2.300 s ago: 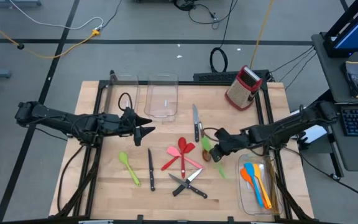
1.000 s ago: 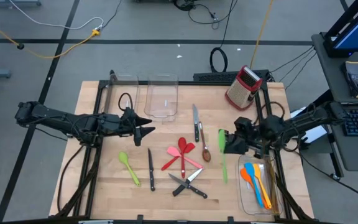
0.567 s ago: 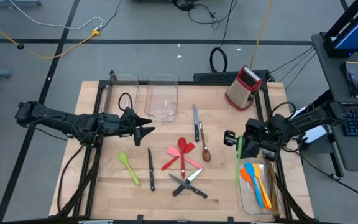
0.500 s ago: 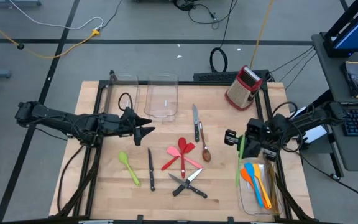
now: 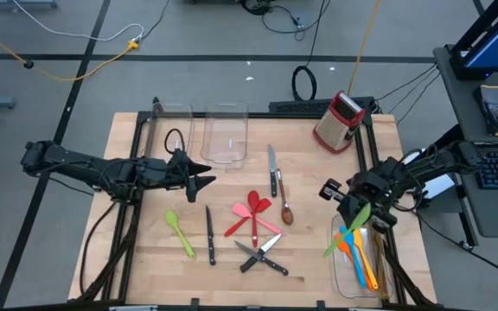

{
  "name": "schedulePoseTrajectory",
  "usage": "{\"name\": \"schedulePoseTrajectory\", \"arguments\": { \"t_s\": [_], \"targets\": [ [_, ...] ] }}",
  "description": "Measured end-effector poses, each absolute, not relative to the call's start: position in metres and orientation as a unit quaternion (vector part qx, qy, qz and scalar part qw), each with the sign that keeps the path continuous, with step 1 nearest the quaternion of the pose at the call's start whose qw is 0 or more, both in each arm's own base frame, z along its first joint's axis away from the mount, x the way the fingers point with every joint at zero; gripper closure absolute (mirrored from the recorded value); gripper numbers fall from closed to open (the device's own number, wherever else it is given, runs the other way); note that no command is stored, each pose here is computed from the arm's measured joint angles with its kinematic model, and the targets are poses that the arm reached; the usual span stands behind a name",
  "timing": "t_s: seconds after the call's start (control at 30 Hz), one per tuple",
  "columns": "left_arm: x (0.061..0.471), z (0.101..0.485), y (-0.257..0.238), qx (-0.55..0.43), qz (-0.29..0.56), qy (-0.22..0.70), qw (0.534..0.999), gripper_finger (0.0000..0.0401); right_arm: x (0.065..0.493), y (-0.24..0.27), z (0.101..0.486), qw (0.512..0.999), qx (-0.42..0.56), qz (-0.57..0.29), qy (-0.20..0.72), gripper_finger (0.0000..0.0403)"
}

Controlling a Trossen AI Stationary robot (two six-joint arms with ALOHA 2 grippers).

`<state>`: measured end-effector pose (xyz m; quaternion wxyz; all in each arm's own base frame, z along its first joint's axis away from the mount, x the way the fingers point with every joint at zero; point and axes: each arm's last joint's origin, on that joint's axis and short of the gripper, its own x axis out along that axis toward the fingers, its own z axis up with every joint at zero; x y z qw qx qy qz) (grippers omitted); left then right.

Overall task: Pick & Place Kitchen Items
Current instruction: Put the green spatula into the bottom transparent bin

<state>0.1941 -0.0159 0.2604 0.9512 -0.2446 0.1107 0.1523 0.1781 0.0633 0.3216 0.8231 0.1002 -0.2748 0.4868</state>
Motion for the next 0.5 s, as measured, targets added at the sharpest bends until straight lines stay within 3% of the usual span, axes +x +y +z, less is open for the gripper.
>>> {"name": "schedulePoseTrajectory", "arguments": {
  "t_s": [0.23,0.5],
  "targets": [
    [0.1941,0.2603,-0.0159,-0.244,0.153,0.111,0.951,0.0167,0.1746,0.0642,0.3225,0.809,0.030,0.500,-0.307,0.0403],
    [0.1941,0.2602,-0.0159,-0.244,0.153,0.111,0.951,0.0167,0.1752,0.0639,0.3224,0.812,0.049,0.500,-0.297,0.0403]
  ]
}}
